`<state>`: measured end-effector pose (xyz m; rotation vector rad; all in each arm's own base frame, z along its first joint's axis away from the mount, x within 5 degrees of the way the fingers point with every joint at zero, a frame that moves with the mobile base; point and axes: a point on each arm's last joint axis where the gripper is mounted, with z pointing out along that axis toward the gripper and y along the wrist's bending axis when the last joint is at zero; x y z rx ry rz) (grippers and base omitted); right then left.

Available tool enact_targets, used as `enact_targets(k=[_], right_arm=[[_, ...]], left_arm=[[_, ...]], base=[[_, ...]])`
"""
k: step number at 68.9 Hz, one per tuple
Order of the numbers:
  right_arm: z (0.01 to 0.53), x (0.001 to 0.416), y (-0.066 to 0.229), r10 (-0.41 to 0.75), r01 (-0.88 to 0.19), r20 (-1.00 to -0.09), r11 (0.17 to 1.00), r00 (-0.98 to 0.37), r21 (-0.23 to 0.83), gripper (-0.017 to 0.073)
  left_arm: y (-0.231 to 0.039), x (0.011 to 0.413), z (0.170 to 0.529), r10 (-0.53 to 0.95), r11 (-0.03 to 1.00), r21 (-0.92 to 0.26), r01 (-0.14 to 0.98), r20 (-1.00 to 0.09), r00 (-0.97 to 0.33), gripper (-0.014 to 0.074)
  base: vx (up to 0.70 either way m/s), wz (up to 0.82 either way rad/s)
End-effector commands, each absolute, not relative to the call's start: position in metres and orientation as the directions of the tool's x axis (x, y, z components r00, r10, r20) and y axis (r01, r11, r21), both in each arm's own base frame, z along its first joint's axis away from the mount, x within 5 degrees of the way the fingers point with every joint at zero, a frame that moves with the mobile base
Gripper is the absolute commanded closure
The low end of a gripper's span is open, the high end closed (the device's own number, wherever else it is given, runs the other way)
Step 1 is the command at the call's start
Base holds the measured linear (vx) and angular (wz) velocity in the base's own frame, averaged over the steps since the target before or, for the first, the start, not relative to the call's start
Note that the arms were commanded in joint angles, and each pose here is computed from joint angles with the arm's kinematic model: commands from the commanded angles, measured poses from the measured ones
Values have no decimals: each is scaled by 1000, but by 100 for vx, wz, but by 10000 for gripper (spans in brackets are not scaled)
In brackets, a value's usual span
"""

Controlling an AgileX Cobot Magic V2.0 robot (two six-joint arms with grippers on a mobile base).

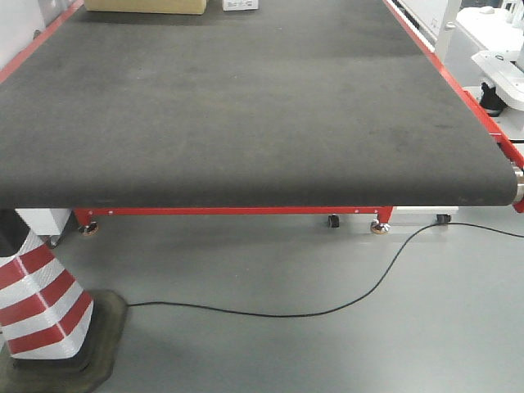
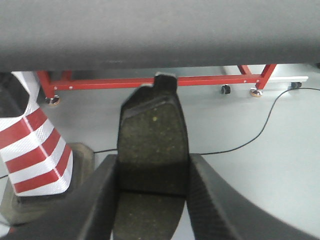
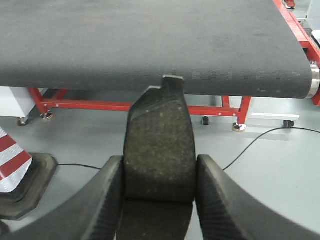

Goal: Move and align brake pads A on conveyor

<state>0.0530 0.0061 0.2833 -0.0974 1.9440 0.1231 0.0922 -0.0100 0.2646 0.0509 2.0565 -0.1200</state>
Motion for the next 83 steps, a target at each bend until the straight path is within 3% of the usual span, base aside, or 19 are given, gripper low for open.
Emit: enact_targets(k=[1,83], right_arm=[[301,56,7,-13,-138,-966,990,-256,23,571],[301,56,7,-13,-138,-966,990,-256,23,571]], left_arm=[[-10,96,281,-40,994,-75,82,-928,-371,600],[-10,96,281,-40,994,-75,82,-928,-371,600]], base=[[10,-7],[30,-1]])
